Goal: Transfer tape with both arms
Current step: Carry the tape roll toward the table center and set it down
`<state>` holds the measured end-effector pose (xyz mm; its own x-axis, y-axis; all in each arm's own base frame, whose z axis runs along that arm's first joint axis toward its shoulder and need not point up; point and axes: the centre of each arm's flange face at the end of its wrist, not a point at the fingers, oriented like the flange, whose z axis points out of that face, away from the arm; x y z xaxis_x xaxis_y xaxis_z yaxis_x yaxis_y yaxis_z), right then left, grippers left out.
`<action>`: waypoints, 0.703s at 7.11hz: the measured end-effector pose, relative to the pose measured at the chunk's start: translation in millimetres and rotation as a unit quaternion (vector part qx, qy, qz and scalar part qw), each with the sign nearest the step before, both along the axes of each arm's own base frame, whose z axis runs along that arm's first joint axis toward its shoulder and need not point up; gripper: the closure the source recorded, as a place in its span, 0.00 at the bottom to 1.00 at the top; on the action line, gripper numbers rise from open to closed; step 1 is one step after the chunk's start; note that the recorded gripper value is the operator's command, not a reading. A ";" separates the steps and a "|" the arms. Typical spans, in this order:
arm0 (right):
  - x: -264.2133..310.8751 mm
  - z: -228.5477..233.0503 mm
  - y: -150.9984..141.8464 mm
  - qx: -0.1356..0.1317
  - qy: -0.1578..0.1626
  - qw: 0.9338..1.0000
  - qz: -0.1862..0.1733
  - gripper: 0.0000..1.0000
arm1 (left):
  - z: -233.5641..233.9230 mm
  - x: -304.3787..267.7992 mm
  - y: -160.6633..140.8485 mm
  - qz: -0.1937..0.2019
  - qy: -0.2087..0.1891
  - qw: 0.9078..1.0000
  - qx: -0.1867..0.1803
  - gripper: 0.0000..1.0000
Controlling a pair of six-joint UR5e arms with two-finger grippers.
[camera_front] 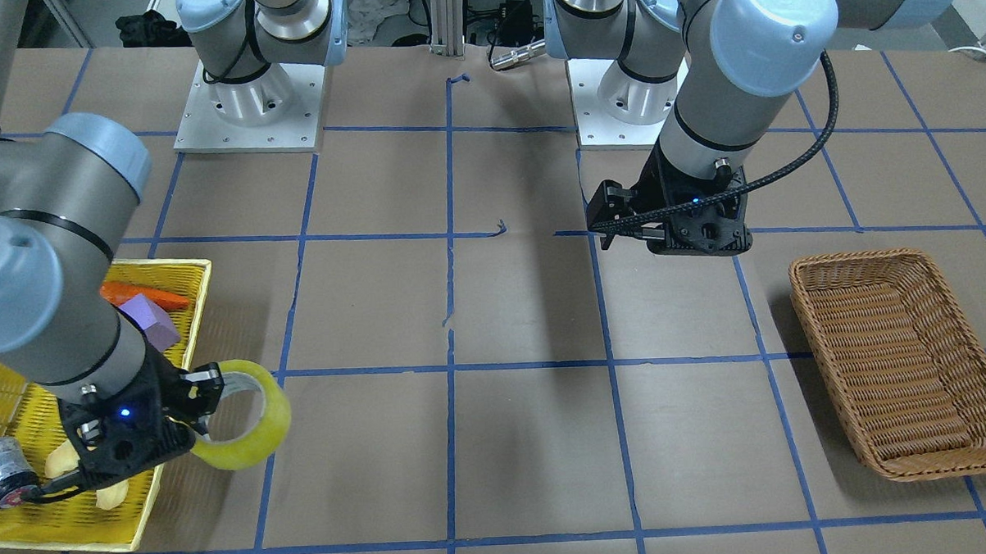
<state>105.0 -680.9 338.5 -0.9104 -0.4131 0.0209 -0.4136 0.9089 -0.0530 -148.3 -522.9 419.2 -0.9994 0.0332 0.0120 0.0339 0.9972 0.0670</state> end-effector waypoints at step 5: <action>158.2 -61.0 -46.1 0.005 -0.028 0.994 -0.102 1.00 | -1.2 4.4 -1.4 -0.009 0.000 1.000 0.001 0.00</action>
<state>263.2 -727.0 277.5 -0.9749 -0.2199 -0.0356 -0.2175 0.9741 -0.0617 -143.8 -524.3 418.0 -0.9987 0.0504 0.0126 0.0511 0.9963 0.0694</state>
